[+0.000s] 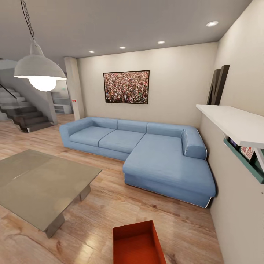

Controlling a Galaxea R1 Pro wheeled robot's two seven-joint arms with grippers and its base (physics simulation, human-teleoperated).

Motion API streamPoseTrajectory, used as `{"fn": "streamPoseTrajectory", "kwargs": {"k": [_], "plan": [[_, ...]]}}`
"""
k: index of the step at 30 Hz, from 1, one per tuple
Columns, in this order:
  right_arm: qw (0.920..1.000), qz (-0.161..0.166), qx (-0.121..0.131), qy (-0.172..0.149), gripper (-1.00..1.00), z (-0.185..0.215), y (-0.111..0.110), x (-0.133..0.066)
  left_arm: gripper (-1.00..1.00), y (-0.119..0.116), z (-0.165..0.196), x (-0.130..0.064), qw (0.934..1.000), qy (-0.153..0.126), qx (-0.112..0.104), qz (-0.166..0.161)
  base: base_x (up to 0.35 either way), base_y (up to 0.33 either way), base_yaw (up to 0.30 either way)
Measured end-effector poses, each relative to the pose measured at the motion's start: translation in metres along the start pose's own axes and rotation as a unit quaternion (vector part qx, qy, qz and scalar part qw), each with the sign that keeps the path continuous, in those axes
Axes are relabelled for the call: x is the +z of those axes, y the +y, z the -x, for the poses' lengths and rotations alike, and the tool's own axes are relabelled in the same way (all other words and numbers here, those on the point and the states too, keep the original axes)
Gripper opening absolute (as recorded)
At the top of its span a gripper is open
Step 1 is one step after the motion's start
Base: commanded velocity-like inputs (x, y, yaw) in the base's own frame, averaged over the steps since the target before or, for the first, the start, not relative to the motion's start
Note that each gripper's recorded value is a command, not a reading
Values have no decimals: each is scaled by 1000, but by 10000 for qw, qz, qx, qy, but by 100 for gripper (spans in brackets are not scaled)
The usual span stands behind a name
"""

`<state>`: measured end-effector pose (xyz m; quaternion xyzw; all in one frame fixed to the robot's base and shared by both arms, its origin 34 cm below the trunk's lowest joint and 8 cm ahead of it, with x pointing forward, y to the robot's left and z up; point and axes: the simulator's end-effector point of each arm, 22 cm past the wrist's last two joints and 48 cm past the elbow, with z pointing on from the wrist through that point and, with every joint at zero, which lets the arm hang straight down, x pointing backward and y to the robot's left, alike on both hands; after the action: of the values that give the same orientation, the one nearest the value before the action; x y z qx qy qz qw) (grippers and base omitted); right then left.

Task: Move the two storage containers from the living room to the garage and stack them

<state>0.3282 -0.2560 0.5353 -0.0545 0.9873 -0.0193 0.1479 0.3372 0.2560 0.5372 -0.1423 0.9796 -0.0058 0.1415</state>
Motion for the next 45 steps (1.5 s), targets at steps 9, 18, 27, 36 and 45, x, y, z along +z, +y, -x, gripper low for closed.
{"fn": "streamPoseTrajectory", "kwargs": {"k": [9, 18, 27, 36, 45], "plan": [[10000, 9, 4, 4, 100, 0, 2, 0, 100, 0, 0, 0, 10000, 0, 0, 0, 0, 0, 5], [10000, -8, 5, -31, 100, 1, 0, 0, 100, 0, 0, 0, 10000, 1, 1, 0, 0, 0, 173], [10000, -5, 5, -25, 100, 1, 0, 0, 100, 0, 0, 0, 10000, 0, 1, 0, 0, 0, 244], [10000, -6, 5, -17, 100, 1, 0, 0, 100, 0, 0, 0, 10000, 0, 1, 0, 0, 0, 246], [10000, -25, 5, -38, 100, 1, -3, 0, 100, 0, 0, 0, 10000, 0, 0, 0, 0, 0, 54]]}}
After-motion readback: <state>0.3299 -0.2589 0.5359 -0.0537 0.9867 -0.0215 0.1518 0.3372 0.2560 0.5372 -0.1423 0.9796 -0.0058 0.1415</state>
